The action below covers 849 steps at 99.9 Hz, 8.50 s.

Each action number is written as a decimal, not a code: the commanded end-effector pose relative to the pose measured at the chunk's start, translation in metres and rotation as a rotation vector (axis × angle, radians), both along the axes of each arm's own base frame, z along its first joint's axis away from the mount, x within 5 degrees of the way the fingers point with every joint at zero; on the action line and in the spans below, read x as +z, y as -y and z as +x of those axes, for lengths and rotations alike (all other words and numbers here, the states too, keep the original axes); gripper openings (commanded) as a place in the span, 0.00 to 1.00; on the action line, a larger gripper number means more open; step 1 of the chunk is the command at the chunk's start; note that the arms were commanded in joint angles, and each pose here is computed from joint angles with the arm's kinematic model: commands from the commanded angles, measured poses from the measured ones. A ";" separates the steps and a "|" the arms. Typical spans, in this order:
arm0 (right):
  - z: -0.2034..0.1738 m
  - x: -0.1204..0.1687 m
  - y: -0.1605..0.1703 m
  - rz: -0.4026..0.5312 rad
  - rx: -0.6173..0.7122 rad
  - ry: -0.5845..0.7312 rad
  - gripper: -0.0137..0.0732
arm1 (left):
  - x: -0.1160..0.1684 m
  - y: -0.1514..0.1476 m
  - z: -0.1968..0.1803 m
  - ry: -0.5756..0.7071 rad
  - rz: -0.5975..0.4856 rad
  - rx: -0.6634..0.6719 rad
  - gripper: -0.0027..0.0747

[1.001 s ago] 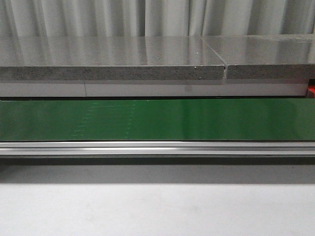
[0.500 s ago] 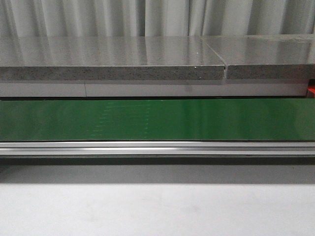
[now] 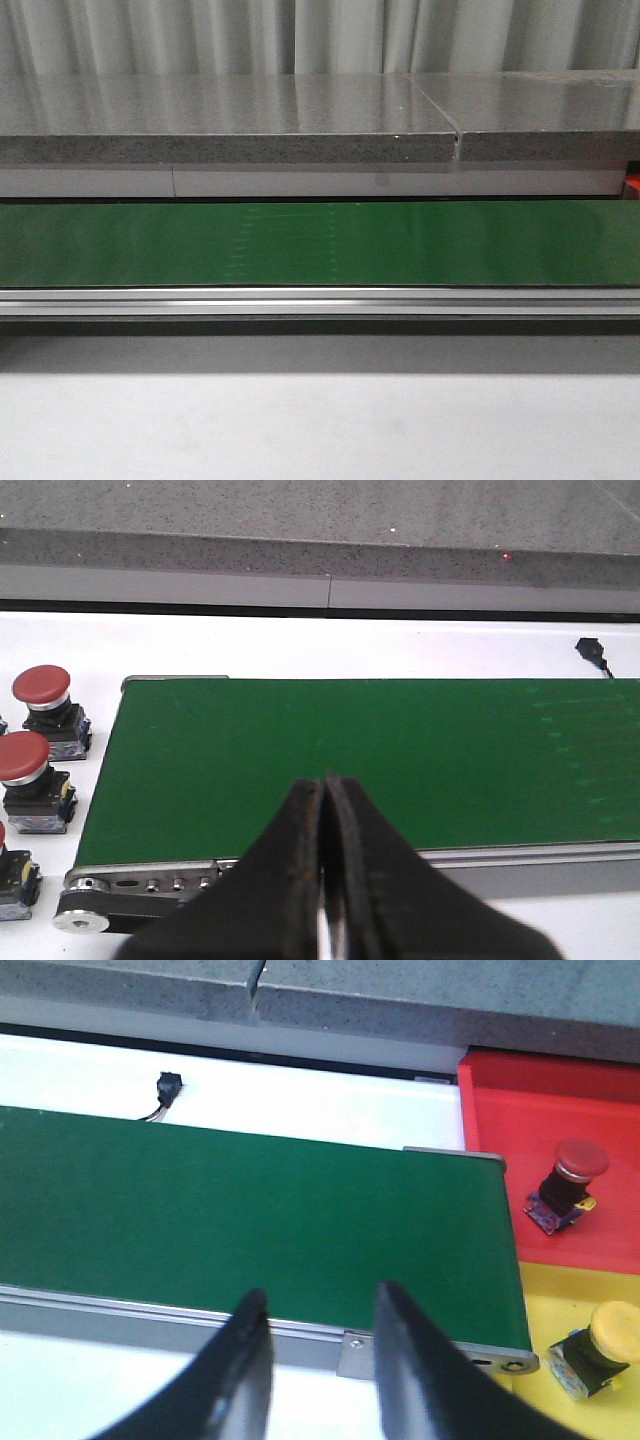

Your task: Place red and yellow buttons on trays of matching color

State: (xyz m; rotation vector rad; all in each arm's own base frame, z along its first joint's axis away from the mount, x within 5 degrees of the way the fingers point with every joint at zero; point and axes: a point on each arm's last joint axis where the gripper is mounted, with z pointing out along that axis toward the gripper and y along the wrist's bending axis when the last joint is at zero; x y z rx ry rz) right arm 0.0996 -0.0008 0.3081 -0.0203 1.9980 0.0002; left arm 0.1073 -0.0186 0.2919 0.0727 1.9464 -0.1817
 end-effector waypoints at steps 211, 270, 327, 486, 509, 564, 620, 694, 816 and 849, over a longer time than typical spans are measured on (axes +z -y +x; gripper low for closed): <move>0.000 0.011 0.000 -0.011 -0.002 0.070 0.08 | -0.015 -0.111 0.123 -0.374 -0.298 0.666 0.87; 0.000 0.011 0.000 -0.011 -0.002 0.070 0.08 | -0.070 -0.129 0.160 -0.483 -0.284 0.684 0.87; 0.000 0.011 0.000 -0.011 -0.002 0.070 0.08 | -0.077 -0.136 0.177 -0.512 -0.284 0.685 0.70; 0.000 0.011 0.000 -0.011 -0.002 0.070 0.08 | 0.020 -0.047 0.190 -0.481 -0.167 0.320 0.17; 0.000 0.011 0.000 -0.011 -0.002 0.070 0.08 | -0.001 -0.046 0.202 -0.562 -0.159 0.315 0.18; 0.000 0.011 0.000 -0.011 -0.002 0.070 0.08 | 0.006 -0.045 0.204 -0.536 -0.116 0.274 0.86; 0.000 0.011 0.000 -0.011 -0.002 0.070 0.08 | 0.066 -0.092 0.163 -0.355 -0.154 0.452 0.86; 0.000 0.011 0.000 -0.011 -0.002 0.069 0.08 | -0.022 -0.187 0.161 -0.563 -0.264 0.766 0.86; 0.000 0.011 0.000 -0.011 -0.002 0.070 0.08 | -0.084 -0.204 0.185 -0.683 -0.273 0.771 0.58; 0.000 0.011 0.000 -0.011 -0.002 0.070 0.08 | -0.059 -0.199 0.180 -0.610 -0.283 0.773 0.19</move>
